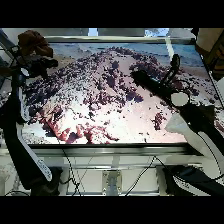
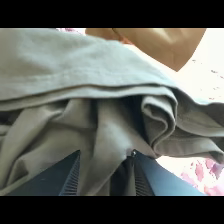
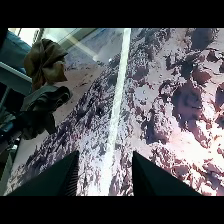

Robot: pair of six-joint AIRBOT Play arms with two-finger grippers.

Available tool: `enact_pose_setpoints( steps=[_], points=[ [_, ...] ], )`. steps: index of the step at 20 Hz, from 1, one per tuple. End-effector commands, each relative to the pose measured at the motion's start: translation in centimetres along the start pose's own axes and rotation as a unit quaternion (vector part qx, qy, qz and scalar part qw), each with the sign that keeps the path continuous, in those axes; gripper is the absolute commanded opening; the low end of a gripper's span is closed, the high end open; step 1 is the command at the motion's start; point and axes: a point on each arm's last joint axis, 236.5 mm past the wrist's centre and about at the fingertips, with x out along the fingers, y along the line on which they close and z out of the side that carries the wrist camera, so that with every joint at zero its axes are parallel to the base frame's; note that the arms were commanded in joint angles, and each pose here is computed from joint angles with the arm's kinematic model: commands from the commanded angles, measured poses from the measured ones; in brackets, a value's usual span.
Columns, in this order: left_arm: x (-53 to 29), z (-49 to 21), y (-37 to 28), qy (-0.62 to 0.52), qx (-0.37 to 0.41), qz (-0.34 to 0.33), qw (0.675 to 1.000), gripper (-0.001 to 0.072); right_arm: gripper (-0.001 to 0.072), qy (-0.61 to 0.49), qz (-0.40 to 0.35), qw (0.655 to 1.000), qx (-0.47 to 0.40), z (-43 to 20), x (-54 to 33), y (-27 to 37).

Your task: Fold the shirts.

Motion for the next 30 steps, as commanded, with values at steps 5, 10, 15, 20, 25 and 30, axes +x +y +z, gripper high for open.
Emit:
enact_pose_setpoints(
  steps=[5,10,15,20,25,30],
  points=[
    [1.4,-1.9,0.2,0.001,-0.004,0.004,1.0,0.0008,0.0387,-0.017,-0.003,1.0,-0.001,0.8,0.0,-0.1],
    [-1.1,-0.9,-7.0,0.05,-0.134,-0.109,0.984,0.0004,0.0387,-0.037,-0.012,0.999,-0.021,1.8,-0.1,-0.5],
    [-18.4,3.6,-33.4,0.116,-0.154,-0.539,0.82,0.0004,0.0387,-0.077,-0.027,0.995,-0.057,3.8,-0.4,-1.0],
    [-37.2,-2.7,-51.7,0.246,-0.059,-0.705,0.663,0.0004,0.0387,-0.071,-0.025,0.99,-0.12,4.5,-2.2,-0.2],
    [-42.3,-1.2,-58.2,0.235,-0.1,-0.697,0.67,0.066,0.0389,-0.07,-0.069,0.985,-0.144,8.6,-9.5,-3.0],
    [-34.2,1.7,-50.7,0.261,-0.159,-0.597,0.741,0.0627,0.039,0.03,-0.225,0.966,-0.121,7.4,-17.7,-13.9]
  ],
)
